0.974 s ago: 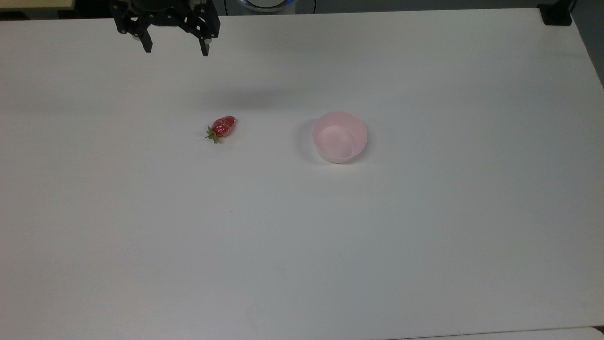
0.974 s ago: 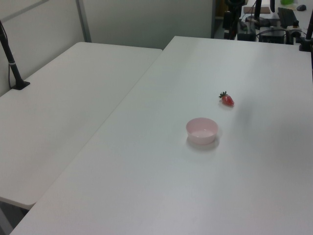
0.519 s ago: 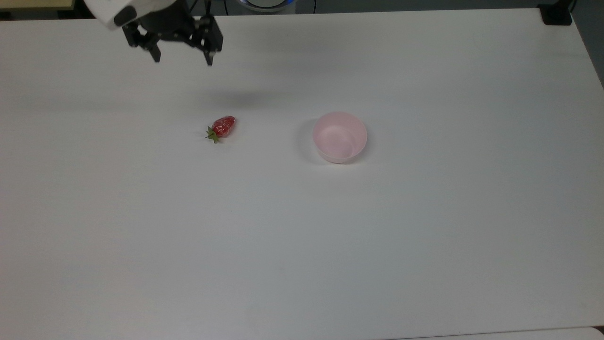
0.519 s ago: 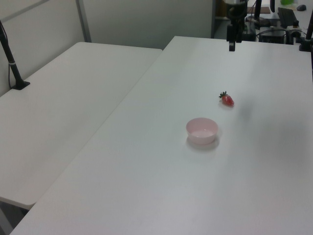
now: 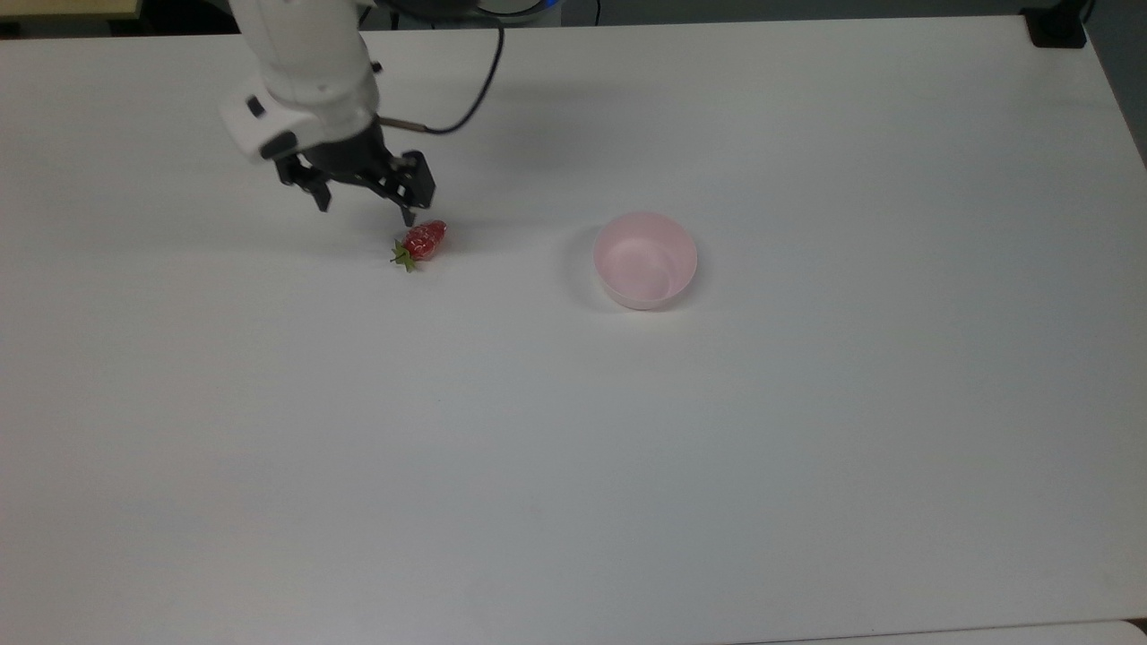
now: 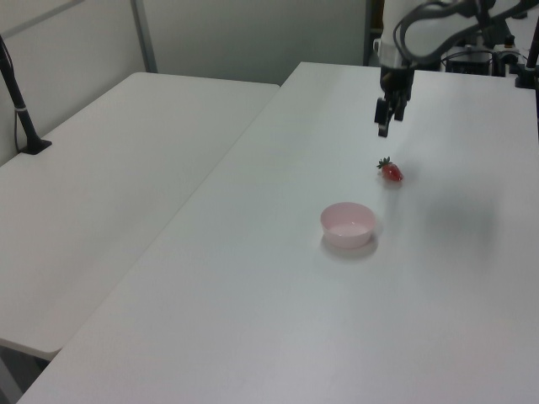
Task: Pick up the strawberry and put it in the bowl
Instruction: 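Lower the gripper over the strawberry and close on it, then lift the held strawberry up off the table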
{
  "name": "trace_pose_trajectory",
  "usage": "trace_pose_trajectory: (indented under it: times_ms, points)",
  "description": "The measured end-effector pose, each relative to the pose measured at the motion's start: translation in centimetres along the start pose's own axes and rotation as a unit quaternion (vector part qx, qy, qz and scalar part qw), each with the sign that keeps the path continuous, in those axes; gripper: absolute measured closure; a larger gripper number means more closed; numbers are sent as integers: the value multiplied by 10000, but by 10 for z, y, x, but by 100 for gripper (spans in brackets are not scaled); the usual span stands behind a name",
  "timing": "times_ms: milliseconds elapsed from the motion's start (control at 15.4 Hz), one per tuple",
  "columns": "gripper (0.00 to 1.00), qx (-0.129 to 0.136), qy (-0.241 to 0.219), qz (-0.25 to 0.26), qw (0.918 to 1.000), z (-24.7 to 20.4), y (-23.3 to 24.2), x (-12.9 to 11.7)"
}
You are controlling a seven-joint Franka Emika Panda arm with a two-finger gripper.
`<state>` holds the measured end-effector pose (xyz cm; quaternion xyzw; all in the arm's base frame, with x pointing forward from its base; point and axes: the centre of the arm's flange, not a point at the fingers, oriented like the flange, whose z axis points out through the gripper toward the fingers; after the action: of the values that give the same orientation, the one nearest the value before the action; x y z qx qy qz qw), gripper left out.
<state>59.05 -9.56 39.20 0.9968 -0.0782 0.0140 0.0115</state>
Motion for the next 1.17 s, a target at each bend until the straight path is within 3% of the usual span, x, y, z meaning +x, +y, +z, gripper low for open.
trace_pose_trajectory:
  times_ms: [519, 779, 1038, 1103, 1168]
  points:
    - [5, -187, -292, 8, 9994, 76, -35, 3]
    - [10, -417, -359, -72, 9985, 92, -43, 2]
    - [52, -524, -337, -207, 9978, 90, -49, 2]
    - [58, -548, -329, -225, 9977, 89, -48, 2]
    - [59, -557, -328, -234, 9976, 89, -49, 2]
